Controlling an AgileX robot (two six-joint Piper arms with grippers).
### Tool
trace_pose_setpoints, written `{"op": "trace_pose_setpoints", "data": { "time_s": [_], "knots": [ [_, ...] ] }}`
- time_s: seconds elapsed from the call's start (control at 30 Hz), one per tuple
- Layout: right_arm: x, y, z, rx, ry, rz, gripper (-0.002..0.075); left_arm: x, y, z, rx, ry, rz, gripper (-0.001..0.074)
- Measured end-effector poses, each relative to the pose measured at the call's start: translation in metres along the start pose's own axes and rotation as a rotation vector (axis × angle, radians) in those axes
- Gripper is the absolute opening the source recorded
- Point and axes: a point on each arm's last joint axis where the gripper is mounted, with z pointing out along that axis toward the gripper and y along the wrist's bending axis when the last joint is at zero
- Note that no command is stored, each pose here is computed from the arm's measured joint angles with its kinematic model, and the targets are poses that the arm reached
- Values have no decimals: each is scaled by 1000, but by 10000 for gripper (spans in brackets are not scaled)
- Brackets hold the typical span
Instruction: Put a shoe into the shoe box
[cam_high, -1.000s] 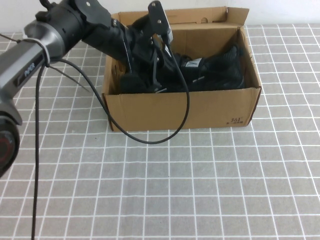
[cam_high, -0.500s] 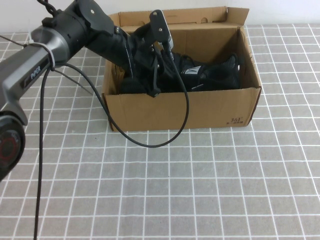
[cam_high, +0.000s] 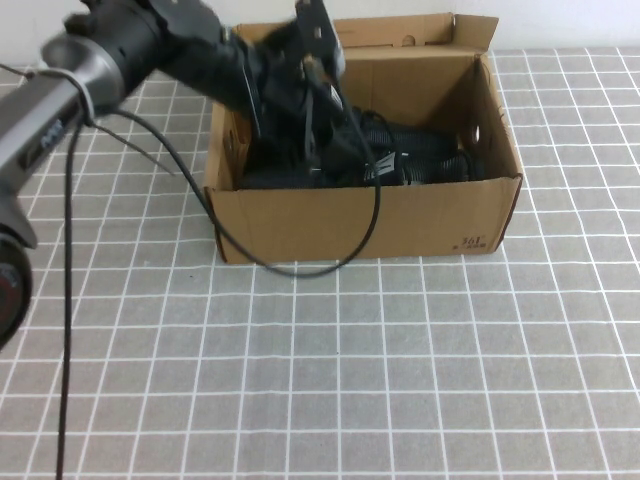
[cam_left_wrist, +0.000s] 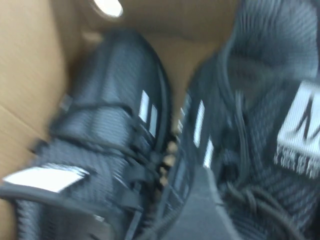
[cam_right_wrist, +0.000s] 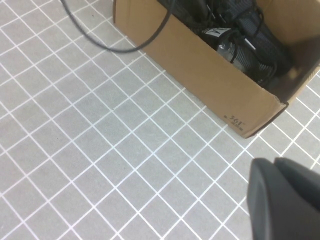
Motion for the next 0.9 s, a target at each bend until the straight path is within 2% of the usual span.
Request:
{"op": "trace_pose_setpoints", "data": {
  "time_s": [0.17,0.3,0.37,0.53,0.6,0.77,0.9],
  "knots": [
    [0,0,0,-3,-1,1,-16,-30,1,-37,-60,-53,-42,481],
    [0,1,0,-9,-4,5,-16,-57,-5,-74,-76,-102,-149,462],
    [-1,2,0,-19,-7,10,-16,-70,-11,-93,-87,-127,-199,405],
    [0,-2,0,23,4,9,-17,-90,-23,-129,-103,-181,-324,117],
    [0,-4,0,43,5,30,-17,-93,-28,-136,-89,-179,-345,54],
    [3,2,-3,-5,15,74,-16,-103,-42,-162,-111,-186,-396,7],
    [12,13,-20,-72,26,88,-16,-112,-60,-207,-275,-186,-400,1]
  ]
}}
